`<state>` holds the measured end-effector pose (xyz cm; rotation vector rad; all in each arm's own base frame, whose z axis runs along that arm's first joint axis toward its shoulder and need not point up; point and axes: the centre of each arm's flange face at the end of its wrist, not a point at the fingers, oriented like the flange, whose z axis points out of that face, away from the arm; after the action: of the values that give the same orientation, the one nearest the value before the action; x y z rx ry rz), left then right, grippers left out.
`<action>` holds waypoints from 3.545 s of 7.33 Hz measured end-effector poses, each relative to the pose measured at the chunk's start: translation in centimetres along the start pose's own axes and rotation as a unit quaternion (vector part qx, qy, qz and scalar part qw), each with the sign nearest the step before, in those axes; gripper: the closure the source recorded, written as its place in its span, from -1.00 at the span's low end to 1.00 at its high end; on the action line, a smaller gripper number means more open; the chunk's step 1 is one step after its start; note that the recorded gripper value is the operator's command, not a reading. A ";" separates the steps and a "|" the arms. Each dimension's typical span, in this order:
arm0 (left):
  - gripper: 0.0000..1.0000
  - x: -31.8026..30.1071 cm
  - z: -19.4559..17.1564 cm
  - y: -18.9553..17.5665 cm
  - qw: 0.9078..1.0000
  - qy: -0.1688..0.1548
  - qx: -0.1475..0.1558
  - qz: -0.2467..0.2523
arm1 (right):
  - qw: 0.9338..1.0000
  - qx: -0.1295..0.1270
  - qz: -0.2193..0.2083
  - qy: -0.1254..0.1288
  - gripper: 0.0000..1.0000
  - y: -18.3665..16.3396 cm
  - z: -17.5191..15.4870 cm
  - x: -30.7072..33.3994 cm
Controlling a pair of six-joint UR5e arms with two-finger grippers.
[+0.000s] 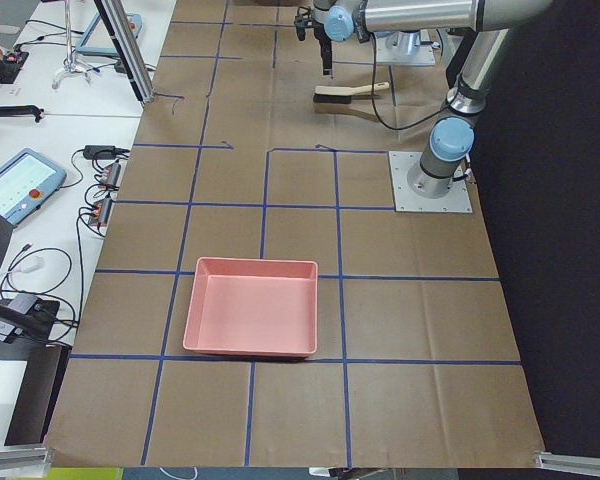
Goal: Sweep and dump trash in nearest bin
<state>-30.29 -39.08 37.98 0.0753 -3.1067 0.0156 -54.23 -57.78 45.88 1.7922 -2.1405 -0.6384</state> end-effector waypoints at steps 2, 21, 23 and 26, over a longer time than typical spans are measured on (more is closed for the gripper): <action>-1.00 -3.6 -4.5 -3.7 0.998 -0.015 0.035 0.052 | 1.000 -0.011 0.001 -0.006 0.95 -0.3 -0.4 0.2; -1.00 -16.4 -9.3 -3.7 0.998 -0.028 -0.004 0.049 | 0.999 -0.033 0.032 -0.025 0.95 -8.9 -9.8 -8.5; -1.00 -16.3 -9.5 -3.6 0.998 -0.027 -0.001 0.049 | 0.997 0.009 0.079 0.004 0.95 -12.2 -12.4 -13.2; -1.00 -16.5 -11.4 -2.6 0.998 -0.028 0.020 0.047 | 0.980 0.097 0.165 0.051 0.95 -17.6 -15.8 -18.5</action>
<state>-13.31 -40.78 48.80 -0.0706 -3.1641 0.0792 -28.03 -44.44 52.01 1.4655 -2.4196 -0.2605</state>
